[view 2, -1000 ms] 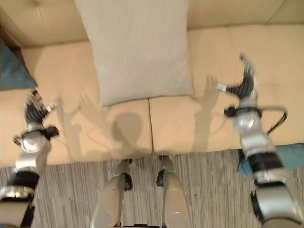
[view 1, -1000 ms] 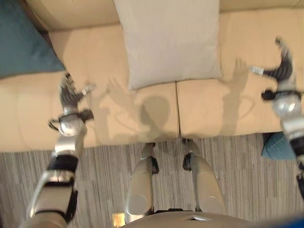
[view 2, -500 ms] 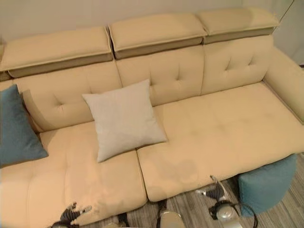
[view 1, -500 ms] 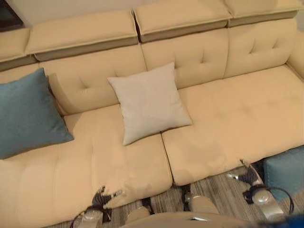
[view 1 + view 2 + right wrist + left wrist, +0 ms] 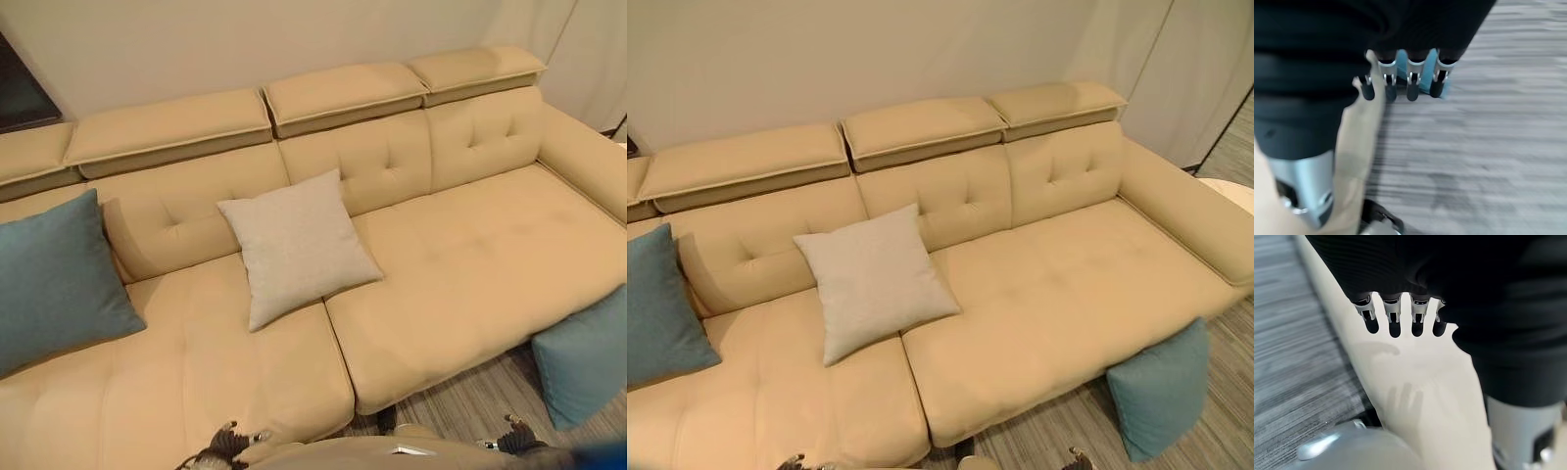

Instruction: Pick up all the scattered cushions and arrange them neatly on the sofa.

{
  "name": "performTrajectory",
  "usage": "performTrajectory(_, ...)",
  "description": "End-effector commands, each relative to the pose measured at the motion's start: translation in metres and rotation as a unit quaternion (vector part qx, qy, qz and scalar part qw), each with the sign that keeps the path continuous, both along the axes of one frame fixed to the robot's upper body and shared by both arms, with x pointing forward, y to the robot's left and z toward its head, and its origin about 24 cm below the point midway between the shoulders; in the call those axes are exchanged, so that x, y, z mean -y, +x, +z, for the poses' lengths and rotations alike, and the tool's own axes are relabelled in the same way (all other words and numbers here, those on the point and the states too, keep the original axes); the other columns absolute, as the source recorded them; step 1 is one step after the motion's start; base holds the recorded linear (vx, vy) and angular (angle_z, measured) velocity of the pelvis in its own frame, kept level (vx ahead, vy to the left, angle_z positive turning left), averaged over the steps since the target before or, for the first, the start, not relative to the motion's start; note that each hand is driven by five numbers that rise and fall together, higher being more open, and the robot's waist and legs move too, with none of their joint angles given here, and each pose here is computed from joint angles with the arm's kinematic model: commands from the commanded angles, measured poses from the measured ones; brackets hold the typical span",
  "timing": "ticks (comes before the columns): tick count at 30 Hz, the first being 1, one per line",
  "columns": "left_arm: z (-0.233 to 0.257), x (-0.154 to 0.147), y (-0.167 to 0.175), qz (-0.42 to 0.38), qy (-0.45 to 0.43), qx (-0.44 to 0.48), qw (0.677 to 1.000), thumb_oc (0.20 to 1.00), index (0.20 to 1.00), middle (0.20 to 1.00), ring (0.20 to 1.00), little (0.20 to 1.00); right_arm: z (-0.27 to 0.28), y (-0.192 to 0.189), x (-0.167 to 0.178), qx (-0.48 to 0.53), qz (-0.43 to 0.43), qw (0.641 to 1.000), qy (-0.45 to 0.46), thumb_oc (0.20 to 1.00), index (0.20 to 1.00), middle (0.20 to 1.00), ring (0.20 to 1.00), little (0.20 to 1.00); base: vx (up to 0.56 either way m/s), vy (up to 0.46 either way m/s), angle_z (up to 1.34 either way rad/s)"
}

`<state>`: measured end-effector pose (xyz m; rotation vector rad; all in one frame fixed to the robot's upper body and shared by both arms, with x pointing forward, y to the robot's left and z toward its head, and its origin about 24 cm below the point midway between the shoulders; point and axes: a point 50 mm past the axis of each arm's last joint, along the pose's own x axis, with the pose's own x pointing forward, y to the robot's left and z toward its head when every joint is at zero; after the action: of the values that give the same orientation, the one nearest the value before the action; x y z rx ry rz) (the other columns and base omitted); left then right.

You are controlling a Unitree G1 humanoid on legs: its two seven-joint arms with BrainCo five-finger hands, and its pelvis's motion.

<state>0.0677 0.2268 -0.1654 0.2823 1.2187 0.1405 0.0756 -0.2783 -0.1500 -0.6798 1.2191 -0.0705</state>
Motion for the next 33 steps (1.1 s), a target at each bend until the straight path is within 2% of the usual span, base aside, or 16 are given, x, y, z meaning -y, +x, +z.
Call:
performTrajectory(1,0.003,-0.008,0.008,0.005,0.025,0.009,1.0,1.0,1.0,1.0,1.0,1.0,0.007,0.04,-0.009,0.048,0.011,0.999,0.003,1.0,1.0,1.0,1.0,1.0,-0.19,0.278,-0.49)
performTrajectory(5,0.008,-0.01,0.032,-0.023,0.041,0.03,0.998,1.0,1.0,1.0,1.0,1.0,0.007,0.051,-0.018,0.043,0.05,0.998,-0.006,1.0,1.0,1.0,1.0,1.0,-0.27,0.192,-0.83)
performTrajectory(11,0.011,-0.004,0.048,-0.039,0.041,0.047,0.997,1.0,1.0,1.0,1.0,1.0,0.001,0.035,-0.019,0.014,0.052,0.999,-0.009,1.0,1.0,1.0,1.0,1.0,-0.16,0.034,-0.88)
performTrajectory(18,0.01,0.019,0.061,-0.076,0.025,0.052,0.995,1.0,1.0,1.0,1.0,1.0,-0.002,0.029,-0.023,0.014,0.045,0.999,-0.007,1.0,1.0,1.0,1.0,1.0,-0.01,-0.131,-0.46)
performTrajectory(24,0.018,0.035,0.087,-0.055,0.003,0.098,0.994,1.0,1.0,1.0,1.0,1.0,0.001,0.036,-0.021,0.013,0.073,0.997,-0.021,1.0,1.0,1.0,1.0,1.0,-0.04,0.029,-0.83)
performTrajectory(27,0.009,0.019,0.05,-0.059,0.0,0.065,0.996,1.0,1.0,1.0,1.0,1.0,0.007,0.042,-0.009,0.034,0.057,0.997,-0.031,1.0,1.0,1.0,1.0,1.0,-0.11,0.158,-1.26)
performTrajectory(33,0.013,0.009,0.054,-0.117,0.027,0.066,0.991,1.0,1.0,1.0,1.0,1.0,0.016,0.058,0.001,0.068,0.051,0.995,-0.045,1.0,1.0,1.0,1.0,1.0,-0.16,0.158,-0.53)
